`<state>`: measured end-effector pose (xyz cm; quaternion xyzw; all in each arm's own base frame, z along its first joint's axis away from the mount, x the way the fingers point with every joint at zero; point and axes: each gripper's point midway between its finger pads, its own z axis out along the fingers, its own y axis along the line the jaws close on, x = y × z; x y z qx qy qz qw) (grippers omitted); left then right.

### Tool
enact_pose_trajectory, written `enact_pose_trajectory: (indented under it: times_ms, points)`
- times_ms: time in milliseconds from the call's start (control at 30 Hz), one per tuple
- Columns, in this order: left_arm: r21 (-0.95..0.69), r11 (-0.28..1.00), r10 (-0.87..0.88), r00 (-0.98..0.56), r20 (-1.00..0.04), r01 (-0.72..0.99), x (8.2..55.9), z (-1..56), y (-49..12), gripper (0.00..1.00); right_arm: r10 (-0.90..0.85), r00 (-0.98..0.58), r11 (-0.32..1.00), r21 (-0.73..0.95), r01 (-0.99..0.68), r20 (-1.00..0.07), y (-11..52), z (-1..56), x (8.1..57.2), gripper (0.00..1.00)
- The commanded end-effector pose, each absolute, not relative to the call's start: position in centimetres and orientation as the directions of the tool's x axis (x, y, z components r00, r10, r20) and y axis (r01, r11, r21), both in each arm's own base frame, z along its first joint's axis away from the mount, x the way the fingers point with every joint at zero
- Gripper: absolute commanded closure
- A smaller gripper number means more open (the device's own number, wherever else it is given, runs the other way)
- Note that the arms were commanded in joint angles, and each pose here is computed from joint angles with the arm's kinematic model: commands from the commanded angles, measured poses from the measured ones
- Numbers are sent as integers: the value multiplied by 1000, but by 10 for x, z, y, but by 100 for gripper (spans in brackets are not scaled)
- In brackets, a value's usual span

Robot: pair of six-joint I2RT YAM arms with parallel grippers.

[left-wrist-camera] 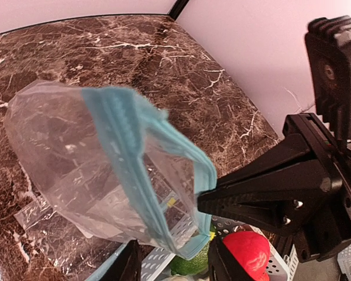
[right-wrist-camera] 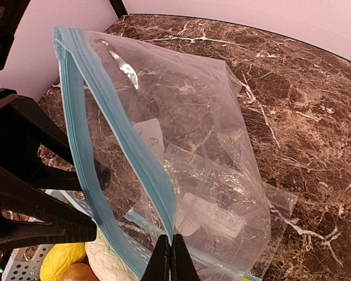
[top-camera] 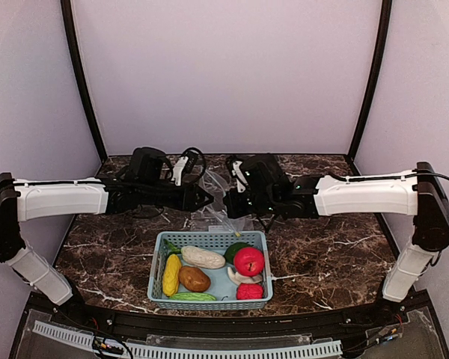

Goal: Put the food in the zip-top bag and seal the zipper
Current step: Pass from the right arm to the left

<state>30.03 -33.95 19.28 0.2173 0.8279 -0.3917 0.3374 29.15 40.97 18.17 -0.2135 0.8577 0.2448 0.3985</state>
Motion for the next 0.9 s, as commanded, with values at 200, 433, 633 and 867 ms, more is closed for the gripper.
enact_pose_trajectory:
  times_ms: [200,433,633,867]
  points:
    - [-482,681,91,-717,-691,551,311,178,-327,64,-170,-567,772,249,-585,-806,423,191,290,100]
    - [-496,678,96,-734,-672,543,310,171,-329,69,-168,-561,772,246,-586,-810,424,193,290,100]
    - [-478,676,87,-705,-704,560,312,185,-326,94,-158,-555,804,220,-553,-817,415,197,296,100]
    - [-321,746,90,-565,-820,584,317,227,-294,99,-119,-544,833,214,-510,-831,396,210,315,100]
